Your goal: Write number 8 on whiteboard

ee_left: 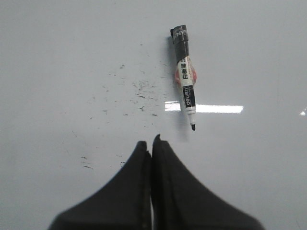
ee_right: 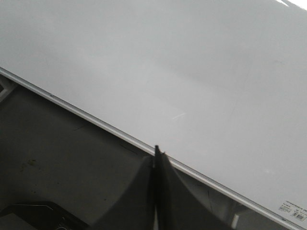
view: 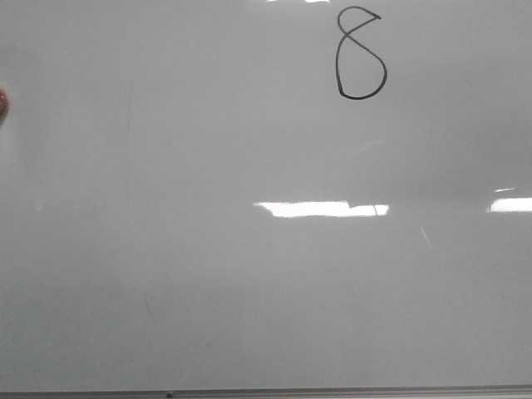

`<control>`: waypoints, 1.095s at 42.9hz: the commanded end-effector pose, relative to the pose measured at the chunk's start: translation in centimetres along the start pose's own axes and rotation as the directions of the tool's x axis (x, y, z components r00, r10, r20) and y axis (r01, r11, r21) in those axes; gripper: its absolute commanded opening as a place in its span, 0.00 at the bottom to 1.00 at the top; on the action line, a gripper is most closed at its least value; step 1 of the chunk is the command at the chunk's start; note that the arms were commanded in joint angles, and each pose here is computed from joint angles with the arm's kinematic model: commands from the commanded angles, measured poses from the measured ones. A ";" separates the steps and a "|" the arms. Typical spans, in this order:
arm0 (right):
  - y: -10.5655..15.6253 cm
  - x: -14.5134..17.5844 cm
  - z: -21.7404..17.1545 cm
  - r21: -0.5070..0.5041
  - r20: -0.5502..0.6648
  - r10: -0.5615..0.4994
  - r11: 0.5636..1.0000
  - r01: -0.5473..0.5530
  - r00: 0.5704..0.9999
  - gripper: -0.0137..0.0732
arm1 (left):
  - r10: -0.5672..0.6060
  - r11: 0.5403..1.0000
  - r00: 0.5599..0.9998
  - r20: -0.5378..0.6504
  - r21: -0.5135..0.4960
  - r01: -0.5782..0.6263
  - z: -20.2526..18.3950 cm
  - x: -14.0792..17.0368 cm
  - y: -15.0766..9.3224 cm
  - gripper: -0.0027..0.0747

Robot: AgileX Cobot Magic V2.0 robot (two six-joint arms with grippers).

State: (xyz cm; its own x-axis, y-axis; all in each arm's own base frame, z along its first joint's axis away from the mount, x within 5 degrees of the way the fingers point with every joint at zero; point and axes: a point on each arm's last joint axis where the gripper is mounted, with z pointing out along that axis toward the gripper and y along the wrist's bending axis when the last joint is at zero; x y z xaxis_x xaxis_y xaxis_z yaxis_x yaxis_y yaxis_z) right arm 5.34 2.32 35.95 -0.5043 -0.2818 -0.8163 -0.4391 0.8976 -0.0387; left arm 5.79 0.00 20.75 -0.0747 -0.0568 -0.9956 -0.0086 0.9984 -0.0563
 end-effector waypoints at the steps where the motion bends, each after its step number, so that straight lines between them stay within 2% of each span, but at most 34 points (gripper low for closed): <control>1: -0.1 -1.0 -0.4 0.009 0.074 0.002 1.000 -0.003 0.997 0.08 | -0.019 1.000 0.987 0.160 0.002 0.019 -0.2 -0.6 0.0 0.01; 8: -0.1 -1.0 -0.4 0.010 0.073 0.002 1.000 -0.003 0.997 0.08 | -0.010 1.000 0.981 0.195 -0.003 0.011 -0.3 -0.3 0.1 0.01; 47: -0.1 -1.0 -0.4 0.009 0.074 0.002 1.000 -0.003 0.997 0.08 | -0.007 1.000 0.981 0.194 -0.005 0.009 -0.3 -0.3 0.1 0.01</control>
State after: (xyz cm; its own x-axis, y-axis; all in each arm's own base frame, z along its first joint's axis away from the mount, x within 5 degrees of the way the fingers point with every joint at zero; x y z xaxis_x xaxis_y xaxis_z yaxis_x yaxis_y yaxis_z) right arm 5.35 2.33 35.87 -0.5071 -0.2833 -0.8140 -0.4392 0.8976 -0.0388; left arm 5.63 0.08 20.62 0.0342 -0.0623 -0.9975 -0.0133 0.9979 -0.0628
